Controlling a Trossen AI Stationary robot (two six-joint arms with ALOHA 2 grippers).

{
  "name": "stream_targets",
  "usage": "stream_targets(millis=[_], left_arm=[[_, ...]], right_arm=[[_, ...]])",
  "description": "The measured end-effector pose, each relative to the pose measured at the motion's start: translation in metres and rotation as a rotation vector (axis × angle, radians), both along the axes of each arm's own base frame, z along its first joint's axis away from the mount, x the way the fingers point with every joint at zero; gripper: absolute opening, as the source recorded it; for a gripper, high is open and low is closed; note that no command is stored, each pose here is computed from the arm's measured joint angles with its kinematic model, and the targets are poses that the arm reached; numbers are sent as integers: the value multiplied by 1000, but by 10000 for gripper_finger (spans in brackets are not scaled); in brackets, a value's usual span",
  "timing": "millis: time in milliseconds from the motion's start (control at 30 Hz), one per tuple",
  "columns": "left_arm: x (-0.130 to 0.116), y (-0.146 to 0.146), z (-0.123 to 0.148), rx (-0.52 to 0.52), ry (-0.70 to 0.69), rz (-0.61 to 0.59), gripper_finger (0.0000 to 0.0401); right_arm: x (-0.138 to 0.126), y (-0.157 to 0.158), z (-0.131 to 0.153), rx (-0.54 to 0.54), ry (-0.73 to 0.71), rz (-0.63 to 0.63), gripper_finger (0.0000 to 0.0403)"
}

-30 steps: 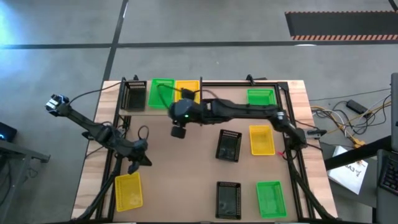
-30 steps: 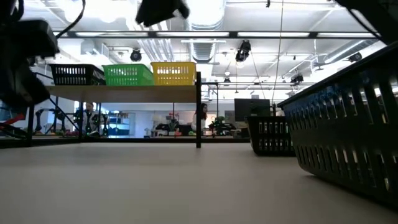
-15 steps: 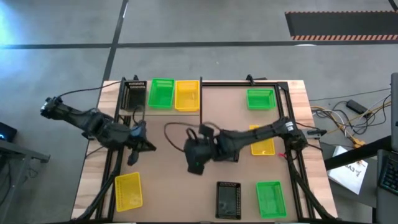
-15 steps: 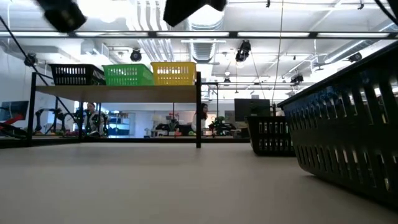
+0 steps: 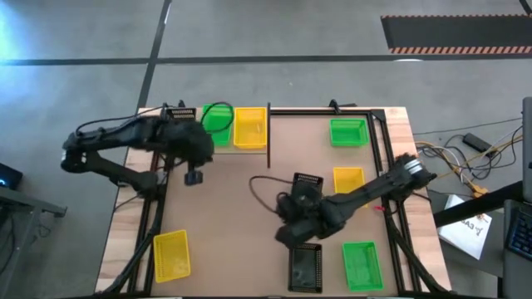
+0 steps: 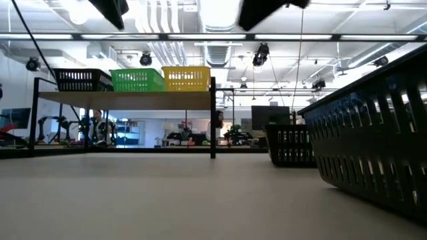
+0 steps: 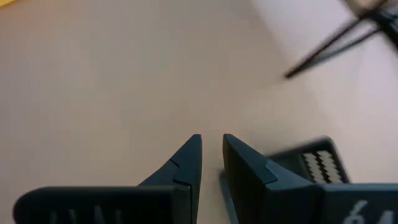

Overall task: Stack baskets on shelf by color
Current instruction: Put the middle left green bin on the shelf

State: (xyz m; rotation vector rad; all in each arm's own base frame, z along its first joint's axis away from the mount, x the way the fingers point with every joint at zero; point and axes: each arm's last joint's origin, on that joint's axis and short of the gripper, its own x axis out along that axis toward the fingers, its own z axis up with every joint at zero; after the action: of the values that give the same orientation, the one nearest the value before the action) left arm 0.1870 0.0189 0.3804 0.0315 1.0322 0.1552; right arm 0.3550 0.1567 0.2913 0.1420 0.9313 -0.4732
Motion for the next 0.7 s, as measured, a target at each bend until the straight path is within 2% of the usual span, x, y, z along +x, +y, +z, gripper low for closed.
stream_targets(millis=[133, 267, 400, 533, 700], left_arm=[[6, 21, -2, -2, 44, -26, 55], [6, 38, 0, 46, 59, -39, 117], [5, 58, -5, 65, 95, -1, 168], [8, 78, -21, 52, 154, 16, 181], [18, 92, -38, 2, 203, 26, 167]], right_arm=[[-27, -12, 1, 9, -13, -21, 58], [-44, -24, 3, 38, -92, -29, 59], [-55, -29, 2, 46, -165, -44, 59], [-59, -32, -1, 42, -197, -50, 59], [-60, -34, -7, 37, -188, -49, 59]])
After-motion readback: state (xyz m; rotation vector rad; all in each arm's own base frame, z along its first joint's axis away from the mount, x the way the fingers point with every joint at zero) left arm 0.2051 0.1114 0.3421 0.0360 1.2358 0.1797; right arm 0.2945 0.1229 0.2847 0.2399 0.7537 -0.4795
